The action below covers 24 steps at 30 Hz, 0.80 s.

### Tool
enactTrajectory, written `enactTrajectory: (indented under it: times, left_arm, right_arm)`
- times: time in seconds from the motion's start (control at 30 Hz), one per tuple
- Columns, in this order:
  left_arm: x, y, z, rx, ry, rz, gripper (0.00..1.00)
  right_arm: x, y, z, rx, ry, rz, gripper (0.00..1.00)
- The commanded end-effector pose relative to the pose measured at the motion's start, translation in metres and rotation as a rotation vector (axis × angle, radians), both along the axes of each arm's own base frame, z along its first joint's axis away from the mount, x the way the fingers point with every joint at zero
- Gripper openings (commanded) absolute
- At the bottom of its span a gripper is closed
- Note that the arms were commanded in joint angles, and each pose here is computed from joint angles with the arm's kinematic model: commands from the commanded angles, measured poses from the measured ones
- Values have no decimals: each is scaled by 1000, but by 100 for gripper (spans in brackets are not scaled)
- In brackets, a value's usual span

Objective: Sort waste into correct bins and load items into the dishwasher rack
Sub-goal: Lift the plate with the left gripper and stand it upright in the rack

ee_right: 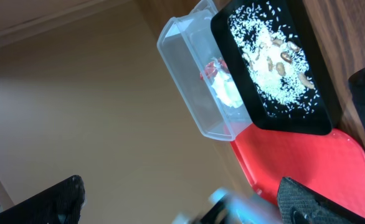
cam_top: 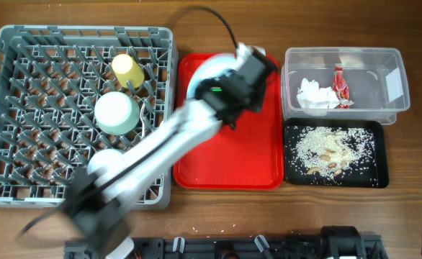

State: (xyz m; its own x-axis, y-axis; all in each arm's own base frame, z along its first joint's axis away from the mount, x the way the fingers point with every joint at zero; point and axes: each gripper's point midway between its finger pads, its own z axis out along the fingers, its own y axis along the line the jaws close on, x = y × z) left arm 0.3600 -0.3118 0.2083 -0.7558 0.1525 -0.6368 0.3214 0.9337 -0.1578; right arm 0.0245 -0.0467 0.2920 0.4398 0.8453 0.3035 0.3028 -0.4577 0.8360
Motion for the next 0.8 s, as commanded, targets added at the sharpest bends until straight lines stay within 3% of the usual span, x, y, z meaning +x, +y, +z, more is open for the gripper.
enactTrajectory:
  times: [0.0,0.3,0.6,0.7,0.77]
  left_arm:
    - [-25,55,121,-269,-71,-23,4]
    - [-66,164,151,-802,302,-211,4]
    - [-20,201,104,-856,399,-91,4]
    - [6,203,101,-915,398,-70,4]
    - [39,207,94,-959,394,-16,4]
  right_arm:
    - [-2,-3,0,-2,-13,-23,100]
    - [-2,-3,0,-2,-13,-23,100]
    - [-2,-3,0,-2,-13,-23,100]
    - [-2,-3,0,-2,-13,-23,100]
    - [-2,-3,0,-2,-13,-23,100]
